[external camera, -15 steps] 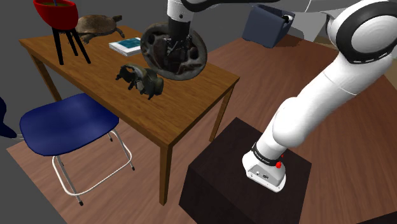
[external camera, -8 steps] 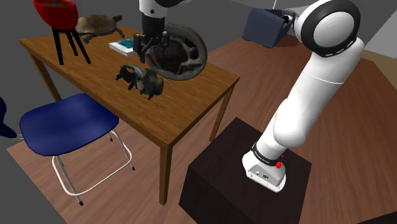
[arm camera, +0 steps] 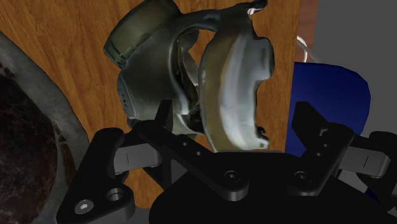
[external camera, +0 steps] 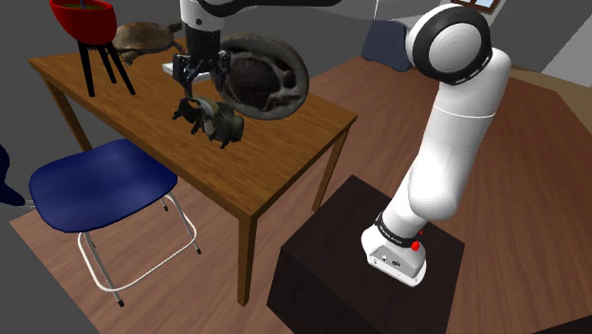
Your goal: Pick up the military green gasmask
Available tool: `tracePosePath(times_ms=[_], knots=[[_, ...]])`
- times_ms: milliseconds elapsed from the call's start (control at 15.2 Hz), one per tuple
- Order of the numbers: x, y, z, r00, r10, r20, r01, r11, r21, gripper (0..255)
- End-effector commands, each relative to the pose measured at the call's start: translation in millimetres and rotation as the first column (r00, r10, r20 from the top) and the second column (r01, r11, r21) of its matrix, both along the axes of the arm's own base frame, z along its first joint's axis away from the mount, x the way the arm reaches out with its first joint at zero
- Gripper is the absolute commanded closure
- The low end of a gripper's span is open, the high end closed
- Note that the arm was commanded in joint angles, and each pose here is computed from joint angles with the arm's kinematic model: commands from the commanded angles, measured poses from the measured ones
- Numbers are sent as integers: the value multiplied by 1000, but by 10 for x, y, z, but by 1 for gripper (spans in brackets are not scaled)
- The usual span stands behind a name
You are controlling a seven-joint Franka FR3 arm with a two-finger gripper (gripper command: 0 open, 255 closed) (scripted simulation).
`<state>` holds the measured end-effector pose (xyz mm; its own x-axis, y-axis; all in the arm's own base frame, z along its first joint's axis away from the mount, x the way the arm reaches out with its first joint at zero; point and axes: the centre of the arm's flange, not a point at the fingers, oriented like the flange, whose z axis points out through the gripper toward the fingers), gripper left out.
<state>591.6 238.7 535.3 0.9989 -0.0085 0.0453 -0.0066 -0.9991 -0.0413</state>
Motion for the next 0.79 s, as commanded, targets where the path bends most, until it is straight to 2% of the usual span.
tracePosePath(times_ms=[0,264,330,726], knots=[[14,0,-100,1000,0,1,0,1000,0,0],[14,-1,-236,1000,0,1,0,1000,0,0],[12,9,-239,1000,0,1,0,1000,0,255],[16,11,-236,1000,0,1,0,1000,0,255]])
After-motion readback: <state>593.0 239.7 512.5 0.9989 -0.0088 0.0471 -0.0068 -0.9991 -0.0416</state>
